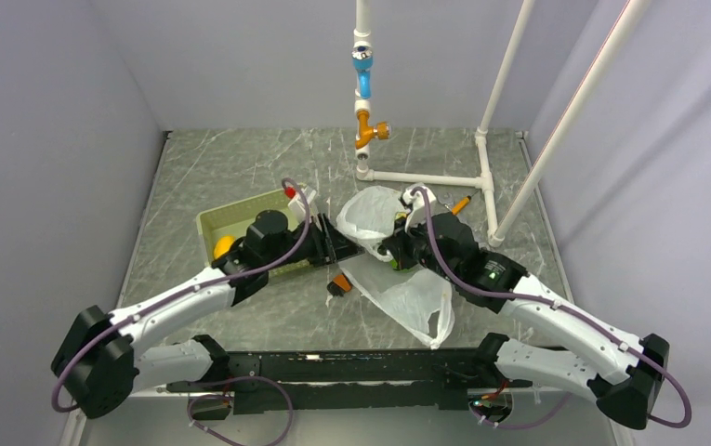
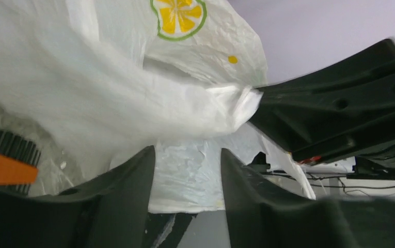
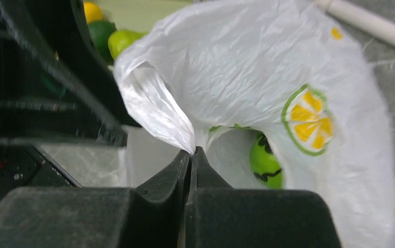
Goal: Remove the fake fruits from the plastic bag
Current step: Adjust the plastic bag at the center of the board.
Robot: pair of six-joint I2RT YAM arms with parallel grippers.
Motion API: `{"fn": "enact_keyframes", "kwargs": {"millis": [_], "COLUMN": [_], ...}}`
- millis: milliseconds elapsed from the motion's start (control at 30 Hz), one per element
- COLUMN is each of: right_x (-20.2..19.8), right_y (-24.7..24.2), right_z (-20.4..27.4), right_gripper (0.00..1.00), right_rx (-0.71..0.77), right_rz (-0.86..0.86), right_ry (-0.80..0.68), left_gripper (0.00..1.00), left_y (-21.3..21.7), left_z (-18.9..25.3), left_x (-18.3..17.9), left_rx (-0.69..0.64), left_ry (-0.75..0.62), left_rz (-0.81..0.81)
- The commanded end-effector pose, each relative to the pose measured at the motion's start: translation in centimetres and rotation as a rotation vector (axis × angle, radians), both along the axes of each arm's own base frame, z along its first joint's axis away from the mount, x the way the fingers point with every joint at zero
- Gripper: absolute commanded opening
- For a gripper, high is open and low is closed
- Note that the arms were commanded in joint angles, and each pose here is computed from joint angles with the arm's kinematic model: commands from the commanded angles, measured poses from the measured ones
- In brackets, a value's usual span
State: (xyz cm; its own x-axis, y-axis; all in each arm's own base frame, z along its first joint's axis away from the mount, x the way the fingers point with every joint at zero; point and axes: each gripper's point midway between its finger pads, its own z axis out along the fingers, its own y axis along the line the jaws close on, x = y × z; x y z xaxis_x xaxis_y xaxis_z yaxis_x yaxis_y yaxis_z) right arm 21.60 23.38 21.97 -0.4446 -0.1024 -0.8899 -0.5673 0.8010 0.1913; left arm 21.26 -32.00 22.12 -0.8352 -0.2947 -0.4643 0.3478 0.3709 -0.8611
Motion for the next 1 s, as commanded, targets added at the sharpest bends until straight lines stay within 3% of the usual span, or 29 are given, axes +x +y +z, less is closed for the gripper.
{"fn": "enact_keyframes", "kwargs": {"millis": [0,67,267,600,967], "right_x": [1.8,2.0,2.9,2.6,2.5], "right_y": [0.9,1.3,1.5,2.8,3.0], "right_z": [5.3,5.9,6.8,8.7,8.4], "right_gripper": [0.0,0.0,0.0,0.0,0.0], "right_rx": [0.049,0.052,0.042,0.115,0.11], "right_rz": [-0.008,0.002,-0.025,0.007,0.011], "right_ry": [-0.128,-0.138,-0.156,-0.138,-0.11], "left_gripper": [0.64,0.72,0.75,0.52,0.31], "left_y": [1.5,1.2,0.5,-4.4,-7.9], "left_z": [-0.8,-0.6,-0.1,0.9,-6.1], "left_x": [-1.8,-3.1,-5.4,-3.6,-1.2], "left_rx": [0.104,0.149,0.193,0.242,0.376], "left_ry": [-0.137,-0.211,-0.392,-0.549,-0.5], "left_rz": [0.004,-0.013,0.068,0.062,0.07]}}
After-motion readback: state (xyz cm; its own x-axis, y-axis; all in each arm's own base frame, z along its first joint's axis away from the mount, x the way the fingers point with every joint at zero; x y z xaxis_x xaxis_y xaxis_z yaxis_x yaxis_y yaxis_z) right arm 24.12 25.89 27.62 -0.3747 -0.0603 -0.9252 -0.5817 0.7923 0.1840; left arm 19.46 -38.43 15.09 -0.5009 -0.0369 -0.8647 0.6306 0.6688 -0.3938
